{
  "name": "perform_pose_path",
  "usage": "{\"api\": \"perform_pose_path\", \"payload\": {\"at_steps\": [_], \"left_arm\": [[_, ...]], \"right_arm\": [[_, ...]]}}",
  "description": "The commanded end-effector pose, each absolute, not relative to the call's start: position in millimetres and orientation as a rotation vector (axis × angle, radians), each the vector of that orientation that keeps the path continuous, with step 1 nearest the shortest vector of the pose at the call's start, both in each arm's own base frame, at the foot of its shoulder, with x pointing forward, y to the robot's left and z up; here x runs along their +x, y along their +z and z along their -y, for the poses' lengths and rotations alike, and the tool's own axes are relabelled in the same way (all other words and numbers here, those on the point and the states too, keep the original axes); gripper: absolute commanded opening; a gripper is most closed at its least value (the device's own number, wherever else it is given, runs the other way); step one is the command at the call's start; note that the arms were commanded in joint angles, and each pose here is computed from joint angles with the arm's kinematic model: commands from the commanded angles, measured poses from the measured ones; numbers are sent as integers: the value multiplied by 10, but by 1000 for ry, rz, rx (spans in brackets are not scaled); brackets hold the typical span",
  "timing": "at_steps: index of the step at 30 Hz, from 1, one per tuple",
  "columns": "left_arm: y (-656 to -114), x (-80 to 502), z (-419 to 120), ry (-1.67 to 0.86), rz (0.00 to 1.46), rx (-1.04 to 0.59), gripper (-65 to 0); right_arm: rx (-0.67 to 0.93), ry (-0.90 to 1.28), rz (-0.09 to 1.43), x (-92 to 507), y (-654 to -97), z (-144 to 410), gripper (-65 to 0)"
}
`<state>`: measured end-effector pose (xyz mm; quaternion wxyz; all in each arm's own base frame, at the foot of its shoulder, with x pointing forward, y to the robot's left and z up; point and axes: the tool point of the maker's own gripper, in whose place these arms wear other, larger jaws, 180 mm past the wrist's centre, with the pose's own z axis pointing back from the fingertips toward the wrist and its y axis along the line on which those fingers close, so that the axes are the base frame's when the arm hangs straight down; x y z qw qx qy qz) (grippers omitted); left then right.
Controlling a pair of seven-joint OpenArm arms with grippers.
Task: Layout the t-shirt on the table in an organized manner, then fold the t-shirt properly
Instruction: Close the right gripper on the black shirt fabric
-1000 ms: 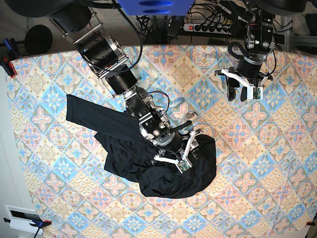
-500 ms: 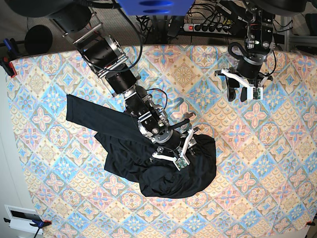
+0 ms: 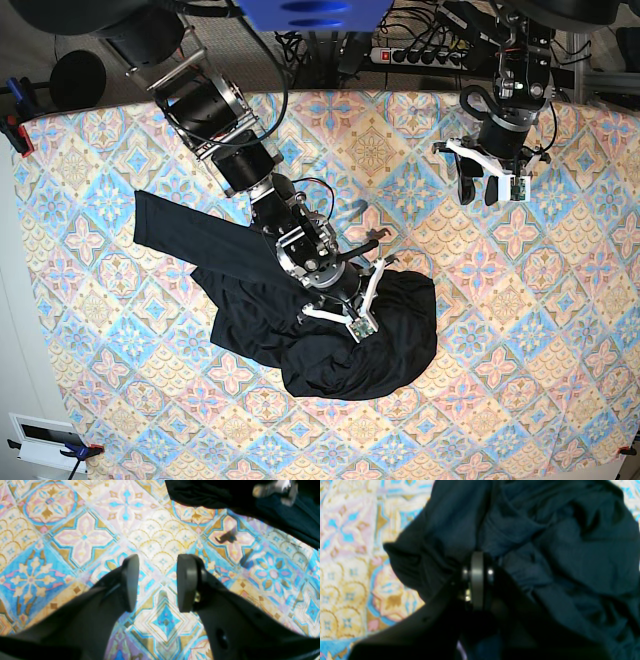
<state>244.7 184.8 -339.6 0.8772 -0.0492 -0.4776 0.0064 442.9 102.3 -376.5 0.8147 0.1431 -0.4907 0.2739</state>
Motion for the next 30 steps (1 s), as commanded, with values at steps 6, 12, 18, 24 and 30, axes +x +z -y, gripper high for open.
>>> {"api": "perform_pose_path", "payload": {"at_steps": [6, 12, 18, 24, 30], "left_arm": [[-3289, 2499, -1865, 4, 1040, -100, -407], [-3282, 2509, -1870, 0, 1043, -94, -407], [-3278, 2514, -1870, 0, 1045, -94, -407], [-3284, 2513, -1873, 0, 1044, -93, -407], [-3306, 2510, -1882, 1, 1036, -90, -407]], "right_arm": [[325, 579, 1144, 4609, -3404, -1120, -650], [355, 594, 1226, 4640, -2969, -1241, -650], [273, 678, 1309, 4651, -2508, -1279, -650], [79, 779, 1311, 4704, -2529, -1144, -650], [73, 786, 1298, 4665, -2586, -1153, -540]]}}
